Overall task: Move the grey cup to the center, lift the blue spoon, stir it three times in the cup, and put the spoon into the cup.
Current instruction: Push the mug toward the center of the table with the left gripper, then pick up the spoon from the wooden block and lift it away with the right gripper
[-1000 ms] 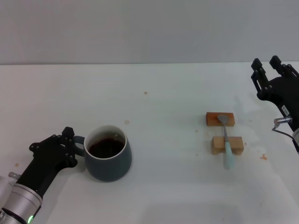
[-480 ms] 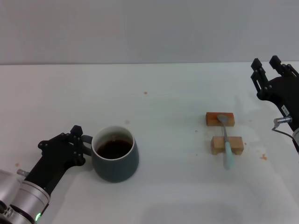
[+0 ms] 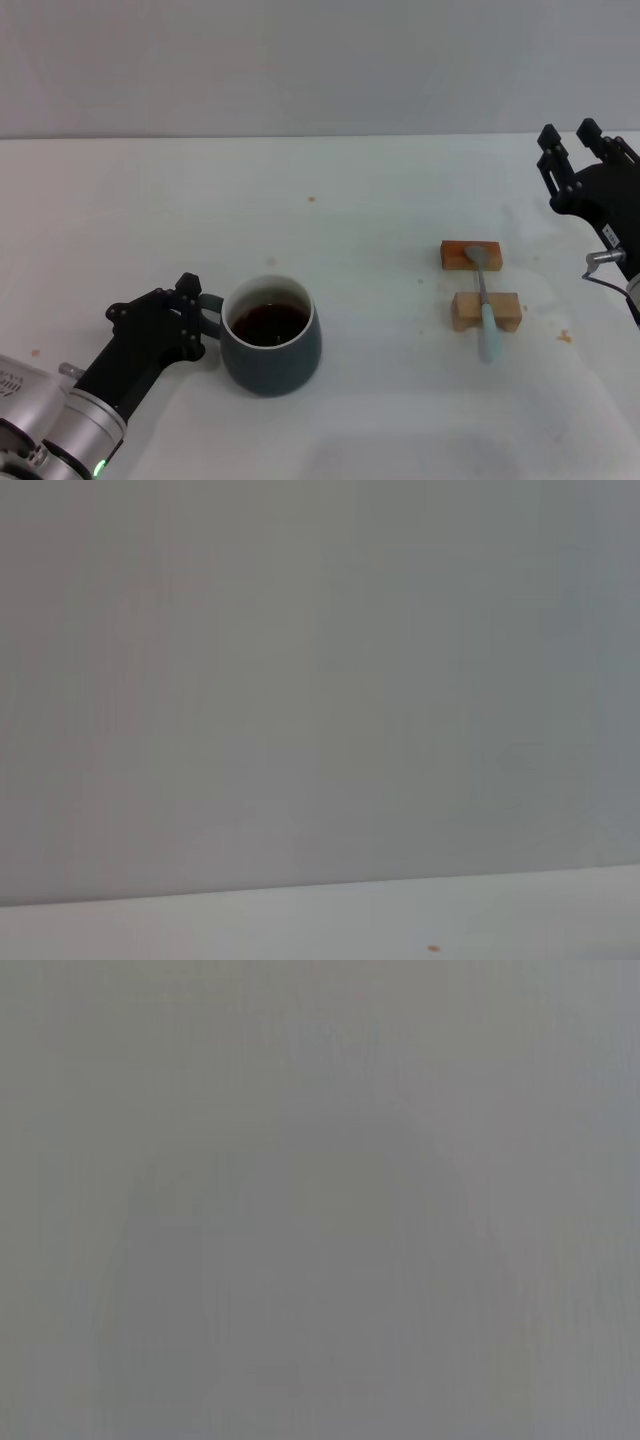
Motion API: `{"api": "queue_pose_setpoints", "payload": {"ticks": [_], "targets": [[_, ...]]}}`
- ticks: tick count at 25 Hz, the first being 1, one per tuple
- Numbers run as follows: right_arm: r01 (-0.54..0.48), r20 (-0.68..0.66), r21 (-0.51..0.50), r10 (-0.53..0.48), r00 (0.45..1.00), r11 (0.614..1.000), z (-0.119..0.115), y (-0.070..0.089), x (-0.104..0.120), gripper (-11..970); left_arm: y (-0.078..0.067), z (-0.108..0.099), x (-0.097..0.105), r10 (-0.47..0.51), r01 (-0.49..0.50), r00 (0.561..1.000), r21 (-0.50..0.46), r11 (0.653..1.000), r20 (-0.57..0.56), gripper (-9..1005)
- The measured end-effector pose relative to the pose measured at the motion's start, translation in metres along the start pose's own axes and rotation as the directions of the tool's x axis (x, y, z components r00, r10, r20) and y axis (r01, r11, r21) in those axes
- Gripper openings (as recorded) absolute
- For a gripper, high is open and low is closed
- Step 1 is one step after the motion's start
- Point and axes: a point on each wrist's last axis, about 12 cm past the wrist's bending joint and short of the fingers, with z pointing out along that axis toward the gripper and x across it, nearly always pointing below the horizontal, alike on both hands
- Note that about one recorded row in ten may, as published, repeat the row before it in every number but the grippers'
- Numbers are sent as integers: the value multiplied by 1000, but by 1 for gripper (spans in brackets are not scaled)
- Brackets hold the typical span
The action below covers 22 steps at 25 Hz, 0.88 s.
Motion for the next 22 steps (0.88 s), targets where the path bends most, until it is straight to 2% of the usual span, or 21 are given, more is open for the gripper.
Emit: {"api": "queue_pose_setpoints", "payload": {"ticks": [6,10,11,12,15,16,17,20,22], "targets": [[1,-1,0,-1,1000,1000,0,0,0,445,-3,2,-1,-4,4,1000,13,1000,0,-2],[1,-1,0,-1,1000,1000,0,0,0,445,1,2,-1,-5,5,1000,-8,1000,-1,-2],[-2,-1,0,2,1000,1000,0,0,0,445,10,1,-2,-7,7,1000,-45,999,3,-2],[-2,-1,0,2,1000,1000,0,0,0,445,10,1,-2,-7,7,1000,-45,999,3,-2],[-7,-1,-1,7,1000,1000,1,1,0,445,29,-3,-4,-9,11,1000,-130,991,12,-2],[-10,-3,-1,10,1000,1000,1,1,-1,445,46,-8,-5,-7,11,1000,-205,979,21,-2],[-14,-8,-1,14,1000,1000,1,2,0,445,46,-8,-5,-7,11,1000,-205,979,21,-2],[-21,-19,-7,21,1000,1000,1,7,0,445,70,-18,-8,2,9,999,-309,951,35,-2],[-30,-21,-8,30,999,1000,0,10,0,445,82,-24,-9,12,2,999,-355,935,38,-2]]}}
